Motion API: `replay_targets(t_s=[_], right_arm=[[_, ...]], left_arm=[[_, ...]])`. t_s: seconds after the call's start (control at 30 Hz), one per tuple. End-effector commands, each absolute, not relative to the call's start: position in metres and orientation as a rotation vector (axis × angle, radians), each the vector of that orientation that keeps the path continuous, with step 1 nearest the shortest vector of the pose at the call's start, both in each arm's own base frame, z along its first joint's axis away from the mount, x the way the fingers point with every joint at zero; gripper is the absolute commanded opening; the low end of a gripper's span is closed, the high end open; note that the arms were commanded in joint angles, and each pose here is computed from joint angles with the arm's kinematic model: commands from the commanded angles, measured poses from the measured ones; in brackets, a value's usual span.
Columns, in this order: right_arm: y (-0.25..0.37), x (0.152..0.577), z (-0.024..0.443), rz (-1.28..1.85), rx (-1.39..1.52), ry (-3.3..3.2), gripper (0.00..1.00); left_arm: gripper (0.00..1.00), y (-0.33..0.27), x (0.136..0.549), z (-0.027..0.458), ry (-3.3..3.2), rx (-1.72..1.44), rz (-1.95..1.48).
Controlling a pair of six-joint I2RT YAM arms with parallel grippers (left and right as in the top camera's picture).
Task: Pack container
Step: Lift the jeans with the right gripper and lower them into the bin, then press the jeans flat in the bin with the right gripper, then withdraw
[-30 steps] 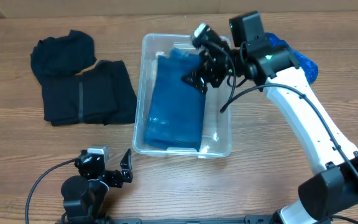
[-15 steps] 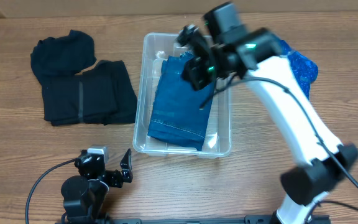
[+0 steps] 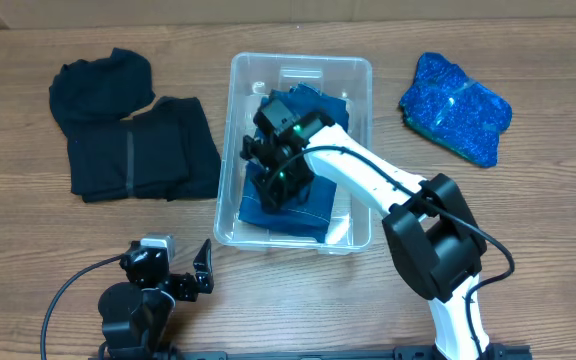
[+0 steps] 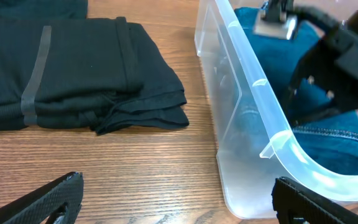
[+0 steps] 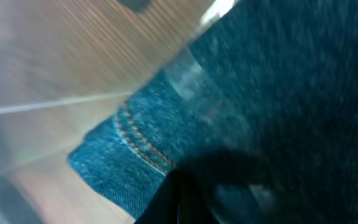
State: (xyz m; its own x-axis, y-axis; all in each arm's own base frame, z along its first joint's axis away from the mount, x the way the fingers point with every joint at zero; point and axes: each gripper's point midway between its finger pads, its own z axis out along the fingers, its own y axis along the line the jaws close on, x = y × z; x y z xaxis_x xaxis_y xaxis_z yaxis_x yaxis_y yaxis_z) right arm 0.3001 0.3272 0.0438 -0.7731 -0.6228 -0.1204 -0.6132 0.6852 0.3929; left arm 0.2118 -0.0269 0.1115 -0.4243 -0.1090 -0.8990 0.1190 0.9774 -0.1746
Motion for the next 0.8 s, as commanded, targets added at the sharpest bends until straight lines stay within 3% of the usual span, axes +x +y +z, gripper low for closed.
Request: replay_targets(t_s=[0.0,0.2,0.33,0.4,0.43,0.53,0.77], right_arm=[[0.288,0.311,0.022,-0.295,0.923,-2.974,0.04],[0.242,0.318,0.02,0.098,0.794,-3.023,0.04],[0.235,0.317,0.032,0.162,0.765,-3.013,0.04],[0.261,0.32,0.061,-0.041,0.767,-3.034,0.04],[0.289,0.318,0.088,-0.284,0.785,-3.039,0.04],[0.322,0.3,0.103,-0.62,0.832,-2.924,0.04],[0.334,0.296,0.06,-0.704,0.858,-2.923,0.04]], left_arm=[[1.0,-0.026,0.212,0.112,1.99,-0.011,-0.259],[1.0,-0.026,0.212,0.111,1.99,-0.012,-0.259],[1.0,-0.026,0.212,0.112,1.99,-0.011,-0.259],[1.0,-0.026,0.212,0.112,1.99,-0.012,-0.259],[1.0,-0.026,0.212,0.112,1.989,-0.012,-0.259],[1.0,-0.026,0.212,0.112,1.989,-0.011,-0.259],[1.0,-0.026,0.212,0.112,1.989,-0.011,-0.259]])
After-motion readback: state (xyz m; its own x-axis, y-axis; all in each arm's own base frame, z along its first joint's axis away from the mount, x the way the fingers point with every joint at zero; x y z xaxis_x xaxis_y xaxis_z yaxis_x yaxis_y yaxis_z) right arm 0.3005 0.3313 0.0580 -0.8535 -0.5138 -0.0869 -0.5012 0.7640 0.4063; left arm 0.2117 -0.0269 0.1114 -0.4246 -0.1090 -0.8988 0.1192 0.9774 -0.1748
